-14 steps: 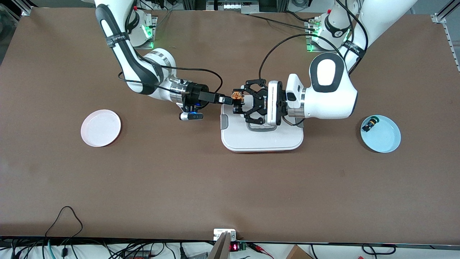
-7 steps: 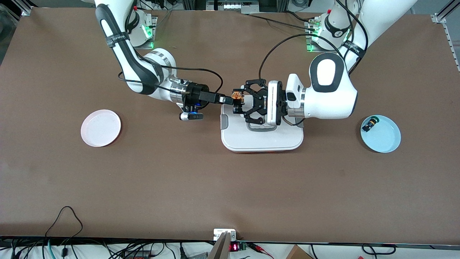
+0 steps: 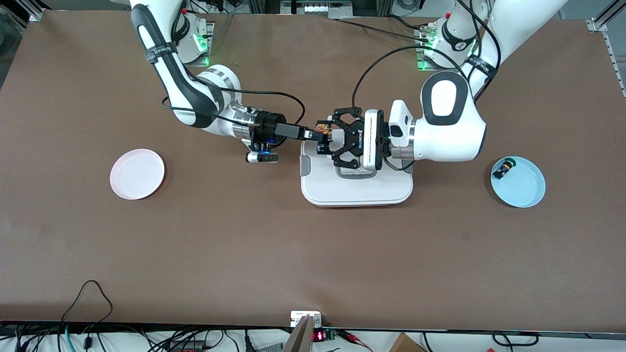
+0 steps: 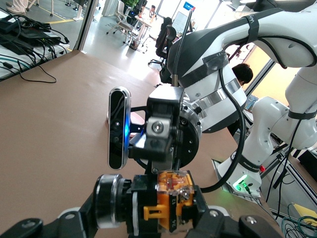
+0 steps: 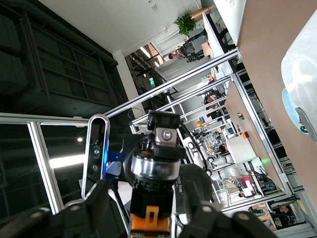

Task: Transfer orange switch to right arm and place
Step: 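Close the right gripper on the orange switch beside the left gripper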

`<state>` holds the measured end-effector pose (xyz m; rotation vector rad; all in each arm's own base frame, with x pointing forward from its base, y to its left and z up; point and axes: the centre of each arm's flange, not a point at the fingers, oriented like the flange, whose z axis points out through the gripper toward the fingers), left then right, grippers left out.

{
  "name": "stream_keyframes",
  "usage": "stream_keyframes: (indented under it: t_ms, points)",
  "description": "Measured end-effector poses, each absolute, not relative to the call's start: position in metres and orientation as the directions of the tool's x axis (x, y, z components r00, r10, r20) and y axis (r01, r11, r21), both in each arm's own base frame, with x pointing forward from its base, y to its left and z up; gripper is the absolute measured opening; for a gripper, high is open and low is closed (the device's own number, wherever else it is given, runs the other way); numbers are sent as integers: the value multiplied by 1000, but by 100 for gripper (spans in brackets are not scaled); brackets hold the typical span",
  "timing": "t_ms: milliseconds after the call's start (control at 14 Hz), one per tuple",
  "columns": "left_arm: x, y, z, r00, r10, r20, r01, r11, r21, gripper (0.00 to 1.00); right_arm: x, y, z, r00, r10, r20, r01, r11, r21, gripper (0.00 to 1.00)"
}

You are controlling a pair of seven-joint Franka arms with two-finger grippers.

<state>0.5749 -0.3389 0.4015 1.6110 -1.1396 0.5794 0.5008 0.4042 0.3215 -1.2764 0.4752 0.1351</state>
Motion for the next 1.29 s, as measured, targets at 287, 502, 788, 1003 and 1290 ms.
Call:
stream_keyframes:
  t_ms: [287, 502, 788, 1003, 1290]
  points:
    - [575, -339, 402, 433, -388, 814, -886, -17, 464, 72, 501, 407, 317, 902, -166, -399, -342, 292, -893, 55]
    - [575, -339, 402, 433, -388, 814, -886, -17, 464, 72, 502, 408, 317, 902, -167, -398, -340, 292, -894, 51]
    - [575, -339, 401, 434, -387, 814, -886, -17, 464, 72, 502, 408, 317, 902, -169, -396, -338, 295, -894, 39]
    - [575, -338, 402, 426, -385, 819, -890, -14, 456, 72, 502, 408, 317, 900, -169, -401, -341, 300, -891, 35]
    - [575, -338, 402, 426, -385, 819, -890, -14, 456, 72, 502, 408, 318, 900, -169, -401, -341, 300, -891, 35]
